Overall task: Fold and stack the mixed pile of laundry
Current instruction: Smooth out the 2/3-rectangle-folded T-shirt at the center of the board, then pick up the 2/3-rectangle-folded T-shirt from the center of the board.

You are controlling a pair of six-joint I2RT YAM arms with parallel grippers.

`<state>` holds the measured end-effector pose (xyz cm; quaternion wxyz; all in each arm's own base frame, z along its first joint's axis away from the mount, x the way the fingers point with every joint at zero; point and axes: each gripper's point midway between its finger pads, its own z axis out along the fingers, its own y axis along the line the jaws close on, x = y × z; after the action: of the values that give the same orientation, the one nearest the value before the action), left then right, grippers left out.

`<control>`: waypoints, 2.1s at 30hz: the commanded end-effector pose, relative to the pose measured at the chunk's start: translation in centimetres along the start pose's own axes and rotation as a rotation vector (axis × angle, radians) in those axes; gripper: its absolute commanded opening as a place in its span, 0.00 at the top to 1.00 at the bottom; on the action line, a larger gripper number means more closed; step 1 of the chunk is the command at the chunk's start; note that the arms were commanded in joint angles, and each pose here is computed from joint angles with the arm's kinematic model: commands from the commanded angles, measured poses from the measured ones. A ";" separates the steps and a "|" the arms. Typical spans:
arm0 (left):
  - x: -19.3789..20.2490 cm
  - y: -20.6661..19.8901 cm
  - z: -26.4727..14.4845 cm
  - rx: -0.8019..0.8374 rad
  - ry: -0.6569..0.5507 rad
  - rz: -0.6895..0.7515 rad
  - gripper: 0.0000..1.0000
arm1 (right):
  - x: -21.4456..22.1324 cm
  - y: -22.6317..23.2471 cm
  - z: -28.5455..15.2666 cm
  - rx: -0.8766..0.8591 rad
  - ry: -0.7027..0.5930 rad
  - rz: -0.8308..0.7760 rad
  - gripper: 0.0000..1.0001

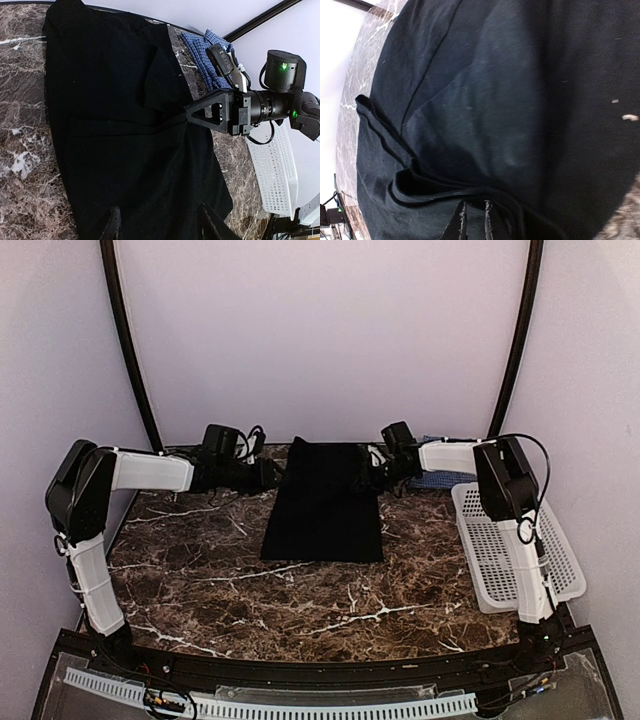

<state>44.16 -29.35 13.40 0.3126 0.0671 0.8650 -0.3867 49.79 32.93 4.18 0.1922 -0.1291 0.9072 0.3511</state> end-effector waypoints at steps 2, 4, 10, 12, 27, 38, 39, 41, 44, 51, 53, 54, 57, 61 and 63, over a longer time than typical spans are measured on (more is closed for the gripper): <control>0.1 -0.3 -1.7 -0.010 -0.019 0.000 0.48 | -0.4 -2.1 0.1 0.027 -0.005 0.022 0.88; 0.7 0.1 -1.7 -0.022 -0.010 -0.010 0.47 | -0.1 -1.8 -0.3 0.022 0.003 0.017 0.86; 2.7 1.0 -2.6 -0.057 0.023 -0.038 0.47 | 0.4 3.1 -4.6 -0.068 -0.034 -0.045 0.80; 3.6 1.2 -3.4 -0.065 0.023 -0.054 0.47 | 1.5 4.8 -6.0 -0.083 -0.028 -0.075 0.78; 14.5 4.9 -7.7 -0.235 0.190 -0.197 0.50 | 17.4 5.2 -9.6 -0.042 0.138 0.046 0.73; 16.2 4.8 -8.3 -0.216 0.220 -0.218 0.50 | 20.2 5.5 -8.9 -0.033 0.120 0.129 0.68; 16.3 4.8 -8.2 -0.214 0.225 -0.218 0.50 | 20.4 5.5 -8.7 -0.033 0.119 0.132 0.67; 16.7 4.9 -8.1 -0.213 0.235 -0.222 0.50 | 20.6 5.5 -8.5 -0.035 0.123 0.142 0.65; 17.0 5.1 -8.0 -0.217 0.253 -0.225 0.50 | 21.1 5.9 -8.2 -0.037 0.131 0.136 0.64; 16.0 4.8 -9.0 -0.239 0.226 -0.198 0.49 | 20.3 7.8 -9.1 -0.057 0.101 0.096 0.62; 15.6 4.7 -9.2 -0.244 0.219 -0.187 0.49 | 20.2 8.0 -9.4 -0.058 0.099 0.089 0.60; 15.5 4.6 -9.3 -0.244 0.217 -0.186 0.49 | 20.2 7.9 -9.4 -0.047 0.102 0.085 0.60; 15.2 4.7 -9.5 -0.239 0.214 -0.196 0.49 | 20.2 7.7 -9.7 -0.029 0.105 0.073 0.58; 15.2 4.7 -10.1 -0.245 0.210 -0.191 0.49 | 20.2 7.7 -9.9 -0.025 0.108 0.072 0.58; 15.3 4.8 -10.3 -0.245 0.205 -0.190 0.49 | 20.4 7.5 -9.9 -0.008 0.111 0.069 0.58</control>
<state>28.73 -21.19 5.35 0.1766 -0.0203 0.9377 -0.2985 25.94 29.33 5.17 0.1108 -0.1057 0.9205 0.3596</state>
